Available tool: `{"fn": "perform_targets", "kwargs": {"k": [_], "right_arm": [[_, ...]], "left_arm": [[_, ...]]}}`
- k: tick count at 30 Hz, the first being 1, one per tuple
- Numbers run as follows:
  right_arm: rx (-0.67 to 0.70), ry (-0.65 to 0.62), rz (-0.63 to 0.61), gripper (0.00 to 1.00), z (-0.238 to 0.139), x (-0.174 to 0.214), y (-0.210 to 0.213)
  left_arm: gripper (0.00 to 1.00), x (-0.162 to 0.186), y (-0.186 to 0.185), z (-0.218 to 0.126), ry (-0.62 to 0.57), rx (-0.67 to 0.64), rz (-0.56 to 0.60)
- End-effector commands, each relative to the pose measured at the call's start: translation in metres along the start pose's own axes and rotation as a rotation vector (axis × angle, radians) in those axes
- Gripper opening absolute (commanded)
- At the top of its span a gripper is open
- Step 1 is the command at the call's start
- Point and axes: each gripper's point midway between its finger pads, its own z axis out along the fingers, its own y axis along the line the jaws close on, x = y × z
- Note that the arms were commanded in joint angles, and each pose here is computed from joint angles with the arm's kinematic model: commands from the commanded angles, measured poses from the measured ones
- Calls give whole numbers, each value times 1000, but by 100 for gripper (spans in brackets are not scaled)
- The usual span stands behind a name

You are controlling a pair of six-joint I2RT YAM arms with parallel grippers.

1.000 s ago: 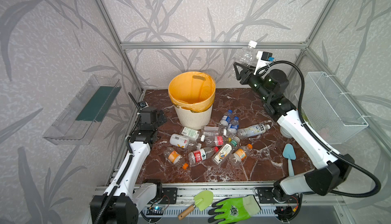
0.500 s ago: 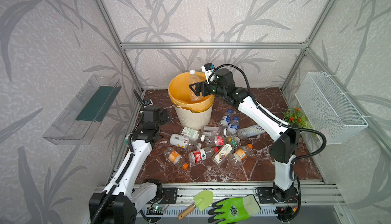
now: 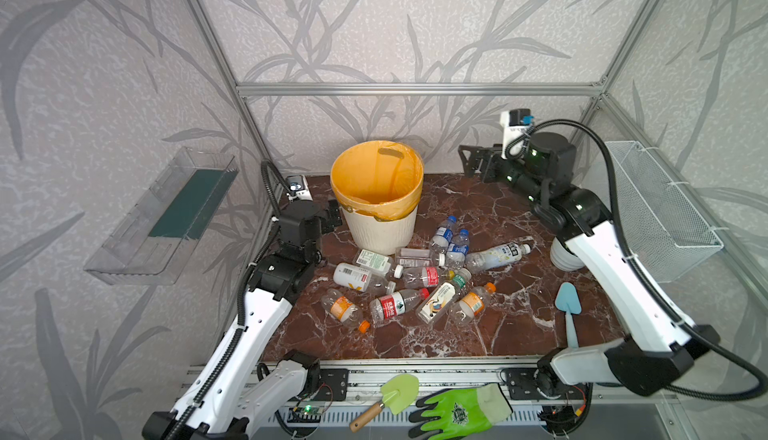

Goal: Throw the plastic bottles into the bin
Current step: 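Grasp the oolong tea bottle with the right gripper while the left hovers by the bin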

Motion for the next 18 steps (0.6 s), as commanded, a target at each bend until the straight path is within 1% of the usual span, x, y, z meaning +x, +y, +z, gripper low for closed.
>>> {"fn": "perform_targets", "kwargs": {"k": [1, 2, 4, 8, 11, 13, 18], "right_arm": [[207, 134, 247, 99, 3, 75, -72], [248, 153, 323, 99, -5, 92, -88], [310, 209, 416, 99, -17, 129, -111], [448, 321, 543, 99, -36, 200, -144], [504, 370, 640, 99, -41, 240, -160], [526, 398, 673, 99, -40, 259, -168], [596, 496, 681, 99, -31, 291, -181]], "left_arm": [[99, -19, -4, -9, -45, -28, 78], [99, -23, -9, -12, -57, -20, 102], [99, -33, -18, -17, -85, -9, 141], [99, -46, -38, -24, -120, 29, 215], [99, -53, -53, -30, -139, 58, 274], [99, -54, -64, -32, -144, 82, 320], [99, -49, -85, -33, -126, 150, 402]]}}
